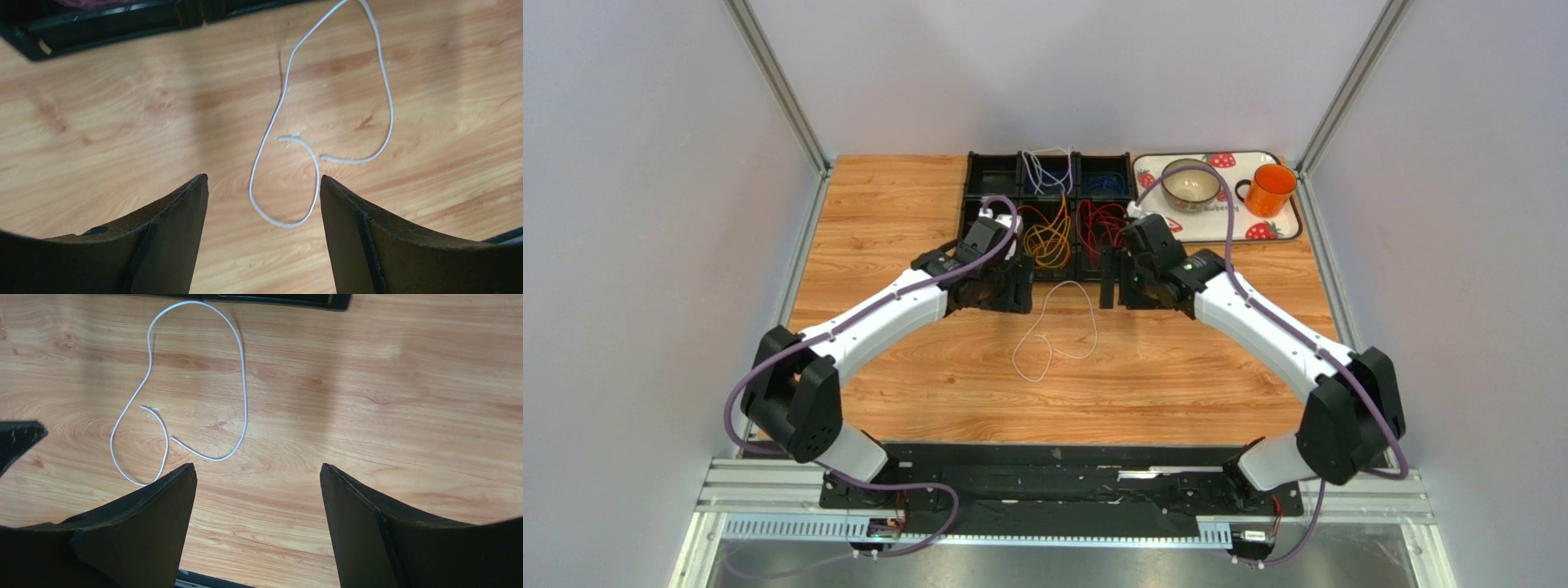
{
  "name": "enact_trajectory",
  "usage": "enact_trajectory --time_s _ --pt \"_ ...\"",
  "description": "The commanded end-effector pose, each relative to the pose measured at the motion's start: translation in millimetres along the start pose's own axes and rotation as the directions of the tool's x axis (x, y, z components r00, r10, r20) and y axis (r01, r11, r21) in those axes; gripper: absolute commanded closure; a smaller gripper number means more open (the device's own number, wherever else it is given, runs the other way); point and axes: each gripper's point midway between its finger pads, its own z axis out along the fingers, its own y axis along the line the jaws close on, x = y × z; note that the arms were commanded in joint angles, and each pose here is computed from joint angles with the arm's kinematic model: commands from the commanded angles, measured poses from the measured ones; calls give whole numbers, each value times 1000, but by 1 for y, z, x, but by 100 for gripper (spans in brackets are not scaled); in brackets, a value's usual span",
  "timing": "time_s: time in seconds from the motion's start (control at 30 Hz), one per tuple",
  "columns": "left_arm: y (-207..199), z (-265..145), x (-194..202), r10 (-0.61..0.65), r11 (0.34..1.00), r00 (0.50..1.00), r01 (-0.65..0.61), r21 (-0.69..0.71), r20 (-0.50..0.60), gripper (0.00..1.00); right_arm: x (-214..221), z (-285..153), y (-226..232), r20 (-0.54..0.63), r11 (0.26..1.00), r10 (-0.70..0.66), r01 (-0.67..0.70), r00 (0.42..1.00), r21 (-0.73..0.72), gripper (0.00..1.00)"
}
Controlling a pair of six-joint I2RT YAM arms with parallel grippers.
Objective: Untangle the cables
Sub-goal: Place the cable in the bin, then pick up the cable at the center of the board.
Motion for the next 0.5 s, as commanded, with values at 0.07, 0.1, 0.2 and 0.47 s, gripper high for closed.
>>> enact_trajectory --time_s 0.07,0.1,0.2,0.47 --pt "-30 37 -24 -14 994 993 1 110 118 25 -1 -22 -34 160 992 113 -122 981 44 20" --pt "-31 43 -21 -11 994 994 -1 111 108 25 -5 -30 -38 205 990 133 -141 970 25 19" --pt "-31 55 -21 2 996 995 -10 84 99 25 7 -30 -48 231 989 134 -143 964 26 18" --pt "-31 78 -22 35 997 994 -43 67 108 23 26 -11 -51 166 993 104 -111 981 32 18"
